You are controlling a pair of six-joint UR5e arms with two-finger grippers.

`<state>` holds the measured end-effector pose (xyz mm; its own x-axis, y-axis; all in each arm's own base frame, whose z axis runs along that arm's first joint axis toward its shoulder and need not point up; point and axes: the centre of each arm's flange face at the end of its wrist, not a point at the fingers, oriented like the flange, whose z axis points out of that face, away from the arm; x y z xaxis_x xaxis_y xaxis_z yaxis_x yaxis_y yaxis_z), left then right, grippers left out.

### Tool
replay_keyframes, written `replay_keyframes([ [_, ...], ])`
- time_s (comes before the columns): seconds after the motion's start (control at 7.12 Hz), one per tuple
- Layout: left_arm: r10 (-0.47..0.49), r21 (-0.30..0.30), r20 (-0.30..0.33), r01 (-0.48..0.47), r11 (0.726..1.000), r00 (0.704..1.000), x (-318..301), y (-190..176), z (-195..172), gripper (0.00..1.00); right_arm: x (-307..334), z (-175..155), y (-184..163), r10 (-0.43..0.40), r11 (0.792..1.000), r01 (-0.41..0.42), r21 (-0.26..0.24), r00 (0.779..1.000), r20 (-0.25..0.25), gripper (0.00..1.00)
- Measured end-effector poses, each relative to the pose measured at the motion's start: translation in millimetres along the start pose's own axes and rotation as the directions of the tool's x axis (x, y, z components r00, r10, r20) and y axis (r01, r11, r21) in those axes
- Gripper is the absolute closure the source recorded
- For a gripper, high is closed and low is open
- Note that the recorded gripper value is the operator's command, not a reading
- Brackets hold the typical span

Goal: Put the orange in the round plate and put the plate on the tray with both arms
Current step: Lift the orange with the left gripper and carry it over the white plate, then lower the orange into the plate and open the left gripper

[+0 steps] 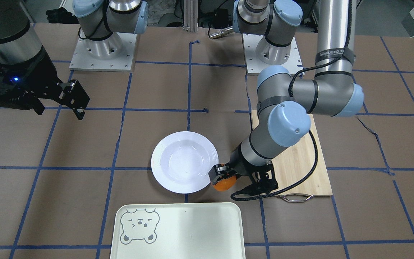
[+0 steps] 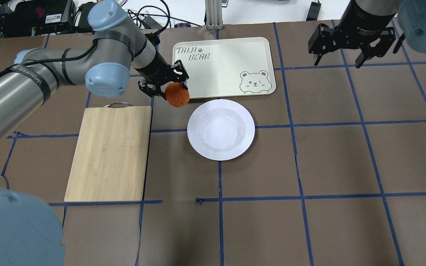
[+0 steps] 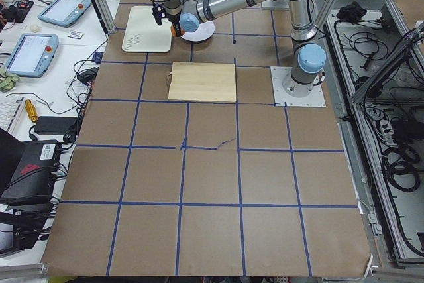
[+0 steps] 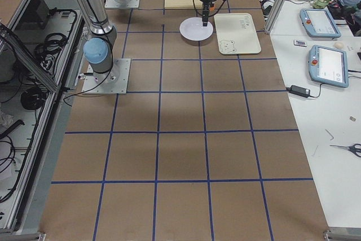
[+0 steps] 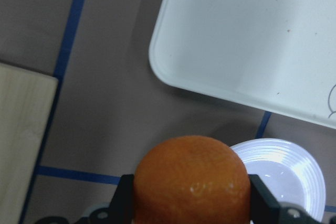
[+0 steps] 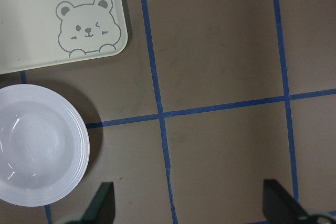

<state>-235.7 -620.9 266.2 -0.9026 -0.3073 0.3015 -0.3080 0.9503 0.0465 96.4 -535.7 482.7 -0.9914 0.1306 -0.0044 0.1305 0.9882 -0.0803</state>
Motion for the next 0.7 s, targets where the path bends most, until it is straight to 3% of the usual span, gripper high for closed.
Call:
replay_keyframes([
  [0.14,0.0,-0.008,-0.02,0.0,1.0,1.0,19.3,11.9,16.9,0.99,0.3,2.1,0.6,0.0,1.0,0.0,-0.005,1.0,-0.001,0.0],
  [0.28,0.001,-0.027,-0.035,-0.002,1.0,0.999,40.2,30.7,30.1,0.54,0.9,8.5,1.9,0.001,1.0,-0.001,-0.014,1.0,-0.003,0.0],
  [0.56,0.016,-0.06,-0.026,-0.018,0.998,1.0,63.7,66.5,44.6,0.13,2.3,19.0,4.3,0.003,1.0,-0.004,-0.027,1.0,-0.004,0.0],
  [0.7,0.008,-0.081,-0.009,-0.009,0.997,1.0,60.9,80.6,52.2,0.0,2.9,20.6,4.8,0.003,1.0,-0.004,-0.03,1.0,-0.004,0.0],
])
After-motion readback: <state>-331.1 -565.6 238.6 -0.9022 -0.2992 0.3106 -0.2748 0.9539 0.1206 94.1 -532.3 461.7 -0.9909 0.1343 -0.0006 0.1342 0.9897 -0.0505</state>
